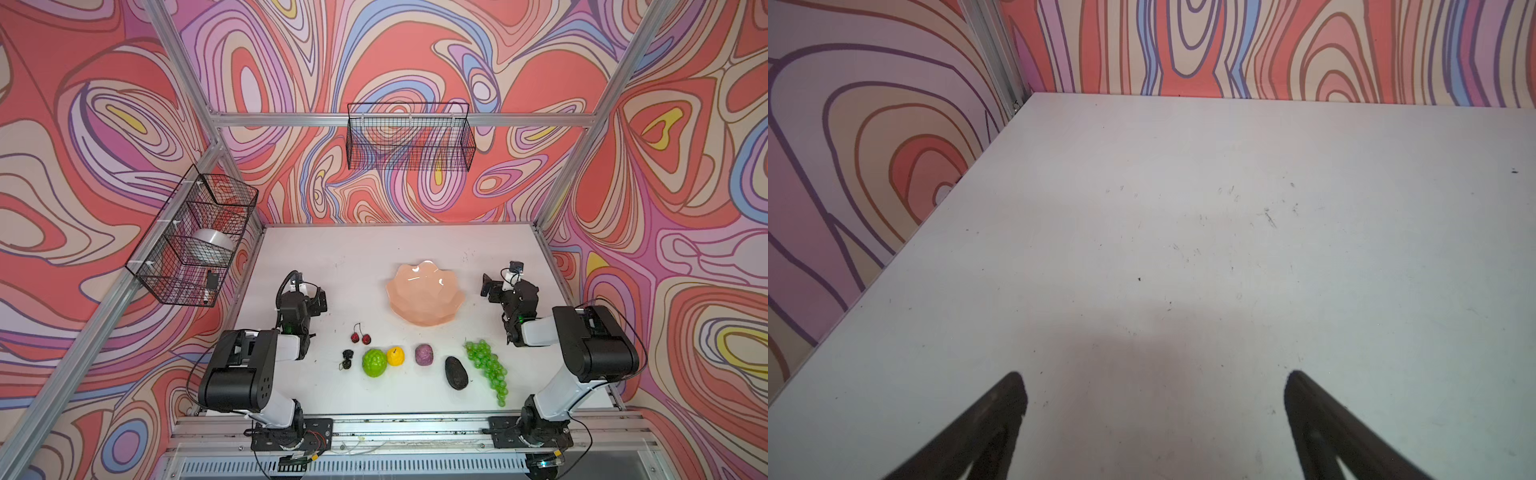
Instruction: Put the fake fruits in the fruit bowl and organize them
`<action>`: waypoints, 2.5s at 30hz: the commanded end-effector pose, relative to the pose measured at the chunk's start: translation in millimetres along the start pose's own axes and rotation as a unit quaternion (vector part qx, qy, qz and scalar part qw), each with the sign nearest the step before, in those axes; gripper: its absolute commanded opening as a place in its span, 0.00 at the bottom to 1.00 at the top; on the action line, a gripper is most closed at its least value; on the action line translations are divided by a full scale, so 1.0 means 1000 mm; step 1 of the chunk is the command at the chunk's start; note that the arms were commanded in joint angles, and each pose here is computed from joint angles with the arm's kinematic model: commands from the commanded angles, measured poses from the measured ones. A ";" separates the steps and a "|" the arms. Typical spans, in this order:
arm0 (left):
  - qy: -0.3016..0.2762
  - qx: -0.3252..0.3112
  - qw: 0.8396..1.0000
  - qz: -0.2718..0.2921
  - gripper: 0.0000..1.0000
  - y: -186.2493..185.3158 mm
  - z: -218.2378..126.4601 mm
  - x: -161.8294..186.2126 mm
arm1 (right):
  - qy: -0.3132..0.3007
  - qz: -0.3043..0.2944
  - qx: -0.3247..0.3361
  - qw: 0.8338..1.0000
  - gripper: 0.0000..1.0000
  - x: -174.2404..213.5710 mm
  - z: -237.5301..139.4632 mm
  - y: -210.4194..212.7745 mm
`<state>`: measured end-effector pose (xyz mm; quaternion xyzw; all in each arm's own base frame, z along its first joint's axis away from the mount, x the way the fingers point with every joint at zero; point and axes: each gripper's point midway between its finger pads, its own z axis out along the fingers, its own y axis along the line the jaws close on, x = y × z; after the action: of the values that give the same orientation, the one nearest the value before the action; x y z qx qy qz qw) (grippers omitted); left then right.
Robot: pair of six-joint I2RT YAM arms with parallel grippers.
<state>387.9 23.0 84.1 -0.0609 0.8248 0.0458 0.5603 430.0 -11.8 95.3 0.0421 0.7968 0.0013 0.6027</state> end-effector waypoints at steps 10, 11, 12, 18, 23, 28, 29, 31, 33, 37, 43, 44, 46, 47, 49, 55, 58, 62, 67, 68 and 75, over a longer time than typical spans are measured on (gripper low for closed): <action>-0.010 0.020 1.000 0.009 1.00 -0.007 0.001 -0.006 | 0.006 -0.004 -0.002 1.000 0.98 0.003 -0.001 0.000; -0.005 0.040 0.999 0.017 1.00 -0.014 0.002 -0.005 | 0.006 -0.004 -0.001 1.000 0.98 0.003 -0.001 0.000; -0.003 0.049 0.999 0.021 1.00 -0.018 0.002 -0.006 | 0.006 -0.004 -0.001 1.000 0.98 0.003 -0.001 0.000; -0.002 0.049 0.999 0.021 1.00 -0.018 0.002 -0.004 | 0.007 -0.004 -0.002 1.000 0.98 0.003 0.000 0.000; -0.001 0.050 0.998 0.022 1.00 -0.018 0.003 -0.005 | 0.007 -0.004 -0.001 1.000 0.98 0.003 0.000 0.000; -0.002 0.040 0.999 0.018 1.00 -0.014 0.002 -0.005 | 0.006 -0.004 -0.001 1.000 0.98 0.003 -0.001 0.000; -0.004 0.033 0.999 0.013 1.00 -0.012 0.002 -0.005 | 0.006 -0.004 -0.001 1.000 0.98 0.003 -0.001 0.000; -0.004 0.030 0.999 0.013 1.00 -0.011 0.002 -0.005 | 0.006 -0.004 -0.001 1.000 0.98 0.003 -0.001 0.000; -0.005 0.029 0.999 0.013 1.00 -0.010 0.002 -0.006 | 0.004 -0.004 -0.002 1.000 0.98 0.003 -0.001 0.000; 0.016 -0.018 1.000 -0.001 1.00 0.005 0.001 -0.020 | -0.016 0.008 0.019 1.000 0.98 -0.010 -0.013 -0.007; 0.036 -0.045 0.998 -0.029 1.00 0.011 -0.005 -0.068 | -0.008 0.035 0.050 0.998 0.98 -0.054 -0.029 -0.015; 0.050 -0.051 0.997 -0.040 1.00 0.013 -0.008 -0.071 | 0.004 0.039 0.050 0.998 0.97 -0.062 -0.033 -0.014; 0.092 -0.063 0.992 -0.059 1.00 0.014 -0.013 -0.071 | 0.027 0.056 0.042 0.997 0.94 -0.079 -0.039 -0.010; 0.117 -0.072 0.988 -0.070 1.00 0.015 -0.018 -0.069 | 0.041 0.067 0.037 0.996 0.92 -0.086 -0.043 -0.007; 0.160 -0.079 0.980 -0.086 1.00 0.010 -0.028 -0.065 | 0.068 0.088 0.023 0.994 0.87 -0.096 -0.052 0.003; 0.239 -0.027 0.968 -0.078 0.97 -0.044 -0.064 -0.048 | 0.199 0.061 -0.011 0.978 0.74 -0.086 -0.092 0.057; 0.252 0.004 0.964 -0.089 0.95 -0.063 -0.081 -0.045 | 0.251 0.044 -0.026 0.967 0.68 -0.074 -0.125 0.075; 0.262 0.033 0.958 -0.108 0.93 -0.073 -0.100 -0.038 | 0.309 0.032 -0.057 0.949 0.61 -0.056 -0.164 0.094; 0.317 0.063 0.938 -0.126 0.90 -0.084 -0.119 -0.019 | 0.341 0.026 -0.100 0.934 0.54 -0.044 -0.198 0.119; 0.330 0.072 0.932 -0.131 0.89 -0.088 -0.124 -0.015 | 0.349 0.015 -0.104 0.931 0.54 -0.040 -0.201 0.124; 0.397 0.111 0.902 -0.129 0.86 -0.111 -0.155 0.012 | 0.419 -0.035 -0.178 0.890 0.54 0.005 -0.223 0.177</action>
<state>288.1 -100.0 143.0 -0.1129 0.9522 -0.1345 0.2498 241.5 157.9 175.3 -0.0803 0.9560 0.1259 0.2525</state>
